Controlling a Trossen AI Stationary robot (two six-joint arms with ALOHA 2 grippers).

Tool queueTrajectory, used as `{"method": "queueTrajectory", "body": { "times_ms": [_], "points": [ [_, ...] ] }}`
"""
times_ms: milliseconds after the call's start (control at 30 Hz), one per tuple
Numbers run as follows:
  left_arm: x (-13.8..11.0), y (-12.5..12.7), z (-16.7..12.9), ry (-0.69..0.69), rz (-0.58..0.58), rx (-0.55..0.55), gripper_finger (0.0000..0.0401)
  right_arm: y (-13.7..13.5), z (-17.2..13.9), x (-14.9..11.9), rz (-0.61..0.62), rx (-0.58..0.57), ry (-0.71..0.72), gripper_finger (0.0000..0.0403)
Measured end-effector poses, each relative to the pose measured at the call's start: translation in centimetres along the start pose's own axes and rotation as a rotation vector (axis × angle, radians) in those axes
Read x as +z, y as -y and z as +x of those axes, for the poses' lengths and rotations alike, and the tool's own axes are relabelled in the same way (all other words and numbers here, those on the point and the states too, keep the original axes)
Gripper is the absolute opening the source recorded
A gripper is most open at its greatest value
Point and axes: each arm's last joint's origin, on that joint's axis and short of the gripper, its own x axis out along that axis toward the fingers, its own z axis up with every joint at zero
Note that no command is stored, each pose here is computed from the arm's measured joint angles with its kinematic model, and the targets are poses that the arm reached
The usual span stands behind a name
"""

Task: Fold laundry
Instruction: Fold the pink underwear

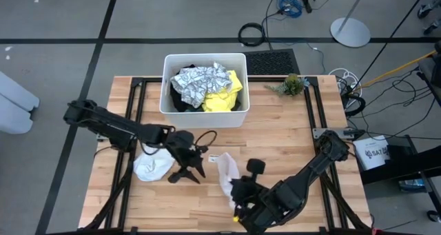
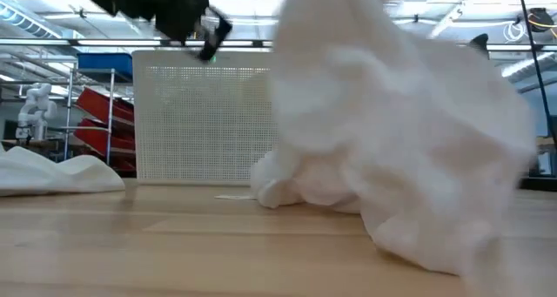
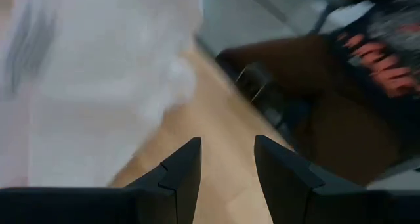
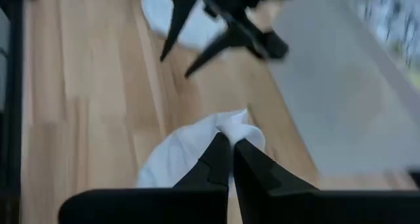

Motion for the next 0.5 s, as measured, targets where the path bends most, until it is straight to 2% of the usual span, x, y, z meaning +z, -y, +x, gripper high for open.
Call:
{"method": "queueTrajectory", "body": {
  "times_ms": [233, 400, 500],
  "points": [
    [3.5, 3.2, -5.0, 0.194, 0.135, -0.074, 0.0150, -0.2, -0.6, 3.5, -0.059, 0.096, 0.189, 0.0000],
    [5.4, 7.1, -11.3, 0.423, 0.366, -0.042, 0.0150, 2.1, -4.2, 7.3, -0.040, 0.172, 0.366, 0.0000],
    [5.6, 9.5, -15.0, 0.559, 0.459, -0.032, 0.0150, 4.3, -6.3, 8.9, -0.009, 0.257, 0.482, 0.0000]
  ]
}}
